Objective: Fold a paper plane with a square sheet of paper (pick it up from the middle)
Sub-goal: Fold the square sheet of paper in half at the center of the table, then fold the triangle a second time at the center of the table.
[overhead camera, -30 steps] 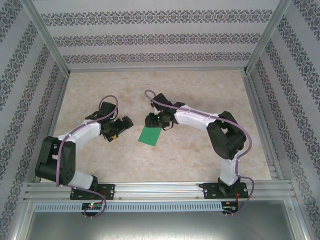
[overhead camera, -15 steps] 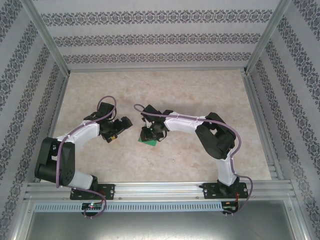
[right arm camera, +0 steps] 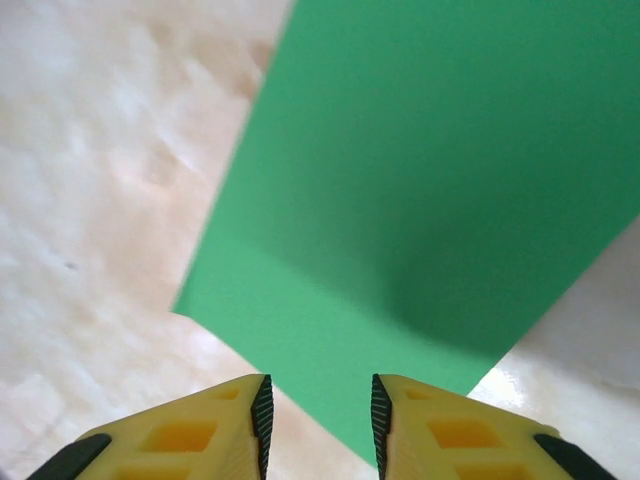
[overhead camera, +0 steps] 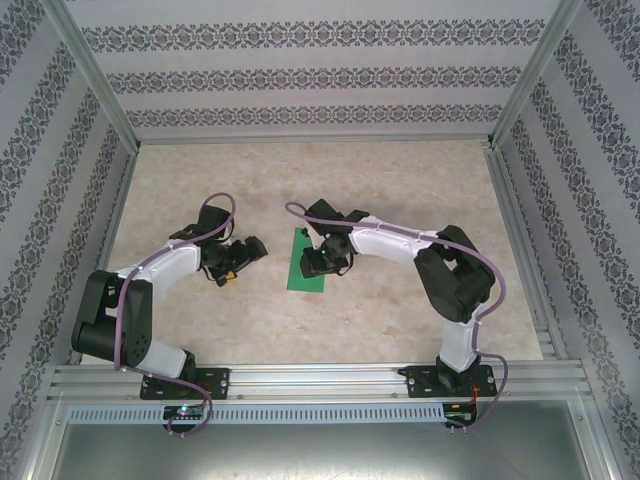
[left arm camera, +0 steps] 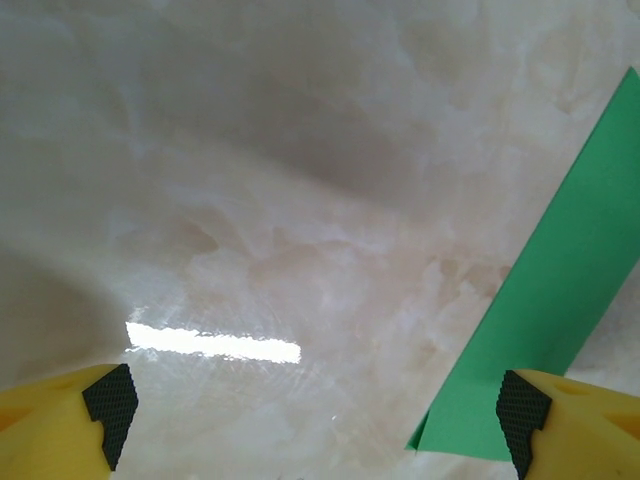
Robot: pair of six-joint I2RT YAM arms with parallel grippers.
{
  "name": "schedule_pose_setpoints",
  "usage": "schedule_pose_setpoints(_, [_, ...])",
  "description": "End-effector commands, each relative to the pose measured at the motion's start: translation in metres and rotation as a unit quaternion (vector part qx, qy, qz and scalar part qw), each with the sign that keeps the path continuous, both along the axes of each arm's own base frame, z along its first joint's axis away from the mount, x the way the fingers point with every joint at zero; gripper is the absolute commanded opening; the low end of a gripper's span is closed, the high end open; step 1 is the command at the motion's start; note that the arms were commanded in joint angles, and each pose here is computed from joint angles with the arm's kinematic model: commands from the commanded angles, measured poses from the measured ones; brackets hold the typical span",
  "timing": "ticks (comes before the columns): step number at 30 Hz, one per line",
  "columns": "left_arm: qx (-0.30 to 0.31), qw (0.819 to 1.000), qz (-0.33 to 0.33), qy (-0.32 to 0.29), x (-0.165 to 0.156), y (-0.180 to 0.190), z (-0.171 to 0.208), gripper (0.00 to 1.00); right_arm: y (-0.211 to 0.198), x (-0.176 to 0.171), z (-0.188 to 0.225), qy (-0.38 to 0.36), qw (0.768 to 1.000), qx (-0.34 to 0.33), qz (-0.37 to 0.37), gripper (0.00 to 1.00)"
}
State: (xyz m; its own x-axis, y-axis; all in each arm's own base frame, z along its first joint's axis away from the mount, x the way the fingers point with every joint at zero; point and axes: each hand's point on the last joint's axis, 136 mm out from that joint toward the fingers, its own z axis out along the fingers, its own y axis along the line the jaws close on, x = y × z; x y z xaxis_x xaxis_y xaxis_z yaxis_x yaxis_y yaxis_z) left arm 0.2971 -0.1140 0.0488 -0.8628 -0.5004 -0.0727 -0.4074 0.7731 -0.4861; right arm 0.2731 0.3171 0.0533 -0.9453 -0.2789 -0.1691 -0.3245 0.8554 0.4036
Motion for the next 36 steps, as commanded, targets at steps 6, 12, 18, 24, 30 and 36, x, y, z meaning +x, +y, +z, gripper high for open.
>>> schedule_pose_setpoints(6, [-0.038,0.997,-0.064,0.008,-0.017,-0.043,0.014,0.9,-0.009,0.055,0.006,-0.017,0.987,0.043,-0.154,0.42])
schedule_pose_setpoints(12, [-0.066,0.993,-0.095,0.026,-0.033,-0.078,0.011,0.74,-0.014,0.079,-0.008,-0.014,0.984,0.022,-0.179,0.42])
schedule_pose_setpoints(18, [-0.082,0.991,-0.096,0.034,-0.036,-0.099,0.006,0.6,-0.027,0.094,-0.023,-0.005,0.981,0.006,-0.193,0.36])
schedule_pose_setpoints(24, [-0.082,0.991,-0.1,0.043,-0.036,-0.108,0.0,0.55,-0.026,0.104,-0.029,0.004,0.982,0.016,-0.187,0.31])
schedule_pose_setpoints(30, [-0.08,0.991,-0.098,0.049,-0.035,-0.112,-0.007,0.49,-0.032,0.102,-0.044,0.018,0.981,0.005,-0.192,0.31])
schedule_pose_setpoints(36, [-0.077,0.991,-0.098,0.053,-0.034,-0.112,-0.011,0.48,-0.042,0.097,-0.056,0.028,0.98,-0.017,-0.199,0.3])
